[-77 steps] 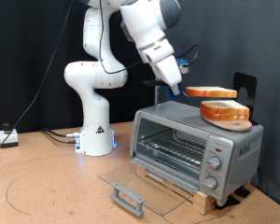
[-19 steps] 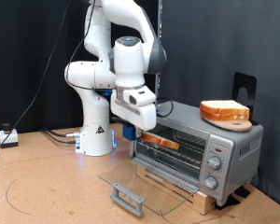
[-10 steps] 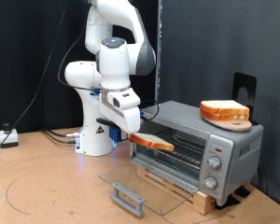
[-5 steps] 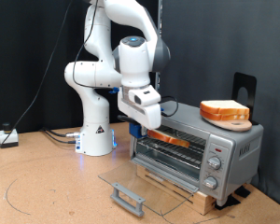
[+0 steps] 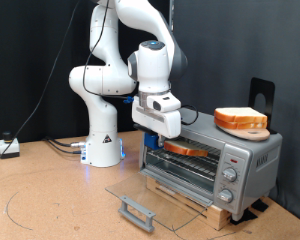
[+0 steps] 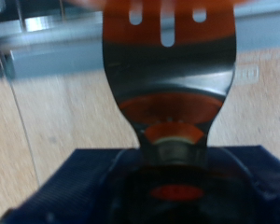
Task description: Make a piece of toast with the oven
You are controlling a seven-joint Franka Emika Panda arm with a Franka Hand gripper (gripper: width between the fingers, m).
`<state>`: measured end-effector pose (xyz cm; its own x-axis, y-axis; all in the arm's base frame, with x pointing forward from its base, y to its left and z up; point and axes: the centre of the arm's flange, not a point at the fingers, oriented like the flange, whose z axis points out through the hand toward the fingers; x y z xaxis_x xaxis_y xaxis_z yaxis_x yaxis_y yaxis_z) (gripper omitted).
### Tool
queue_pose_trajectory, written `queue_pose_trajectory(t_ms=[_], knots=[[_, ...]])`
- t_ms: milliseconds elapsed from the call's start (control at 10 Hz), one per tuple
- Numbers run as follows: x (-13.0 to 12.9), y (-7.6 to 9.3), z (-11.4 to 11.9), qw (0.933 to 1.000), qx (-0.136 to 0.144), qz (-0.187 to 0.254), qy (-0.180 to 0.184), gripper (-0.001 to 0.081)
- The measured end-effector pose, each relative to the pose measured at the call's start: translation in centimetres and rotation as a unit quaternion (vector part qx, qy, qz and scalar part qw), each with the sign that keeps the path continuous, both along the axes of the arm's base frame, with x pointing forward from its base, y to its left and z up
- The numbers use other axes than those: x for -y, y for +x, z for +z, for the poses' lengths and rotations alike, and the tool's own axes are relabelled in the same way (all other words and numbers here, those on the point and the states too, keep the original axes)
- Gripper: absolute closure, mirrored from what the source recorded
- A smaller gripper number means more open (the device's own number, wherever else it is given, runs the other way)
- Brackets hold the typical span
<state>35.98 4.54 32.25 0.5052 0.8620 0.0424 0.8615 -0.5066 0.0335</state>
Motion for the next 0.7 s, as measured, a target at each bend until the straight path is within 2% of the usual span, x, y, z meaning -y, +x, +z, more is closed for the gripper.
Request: queue_pose_trajectory(t_ms=[100, 300, 700], knots=[[0.7, -0.1, -0.2, 0.9998, 0.009, 0.016, -0.011, 0.0401], [2.1, -0.1, -0.2, 0.9993, 0.01, 0.035, -0.009, 0.0401], [4.1, -0.2, 0.7, 0.9994, -0.009, 0.029, 0.014, 0.0401]])
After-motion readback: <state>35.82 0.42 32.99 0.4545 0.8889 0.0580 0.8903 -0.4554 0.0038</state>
